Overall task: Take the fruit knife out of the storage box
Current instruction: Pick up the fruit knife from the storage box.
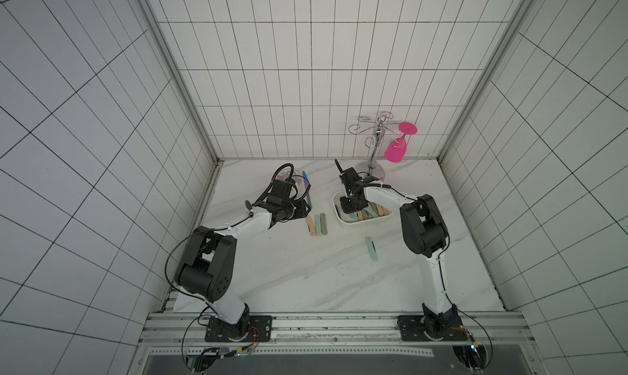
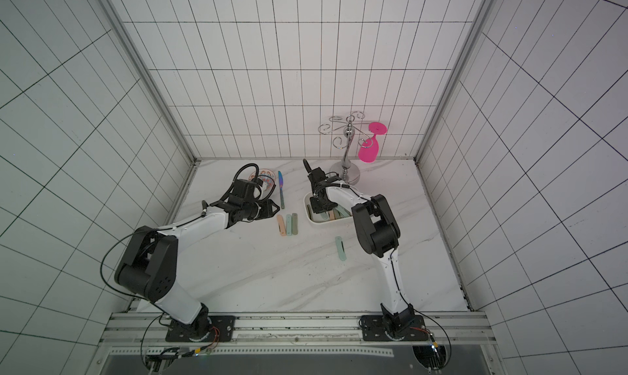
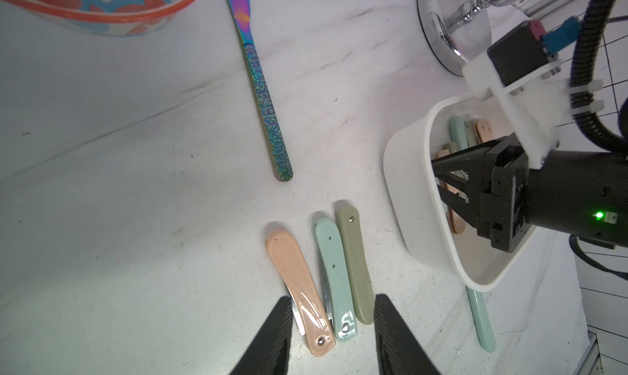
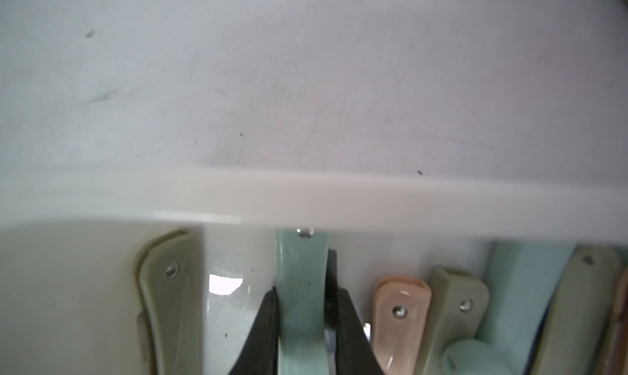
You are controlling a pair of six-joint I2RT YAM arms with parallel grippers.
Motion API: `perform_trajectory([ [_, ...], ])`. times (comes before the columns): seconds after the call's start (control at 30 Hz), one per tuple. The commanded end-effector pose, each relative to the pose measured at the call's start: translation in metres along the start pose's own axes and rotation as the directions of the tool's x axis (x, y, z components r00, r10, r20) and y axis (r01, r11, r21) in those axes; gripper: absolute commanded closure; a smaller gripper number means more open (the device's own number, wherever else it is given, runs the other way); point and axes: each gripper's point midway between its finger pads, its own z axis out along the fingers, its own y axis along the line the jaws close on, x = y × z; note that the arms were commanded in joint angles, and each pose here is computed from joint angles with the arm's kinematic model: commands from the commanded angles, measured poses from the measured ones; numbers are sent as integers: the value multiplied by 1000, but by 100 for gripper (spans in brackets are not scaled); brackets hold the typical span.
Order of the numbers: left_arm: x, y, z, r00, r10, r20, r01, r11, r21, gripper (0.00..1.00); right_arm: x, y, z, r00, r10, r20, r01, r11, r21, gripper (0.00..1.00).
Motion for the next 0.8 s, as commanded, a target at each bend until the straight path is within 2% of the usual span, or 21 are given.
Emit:
perform_trajectory([
  [0.0, -17, -12, -13, 999, 27, 46, -28, 999, 27, 57, 18, 4, 18, 998, -6, -70, 6, 1000, -6, 91],
  [0.1, -17, -13, -13, 999, 28, 47, -29, 999, 28, 57, 16, 5, 13, 998, -6, -59, 5, 1000, -8, 96],
  [0.13, -16, -13, -13, 999, 28, 45, -29, 999, 28, 57, 14, 4, 11, 999, -5, -54, 4, 1000, -8, 100],
  [0.77, -19, -16, -15, 998, 40, 53, -42, 998, 36, 56, -25, 3, -60, 994, 8, 106, -5, 1000, -25, 100],
])
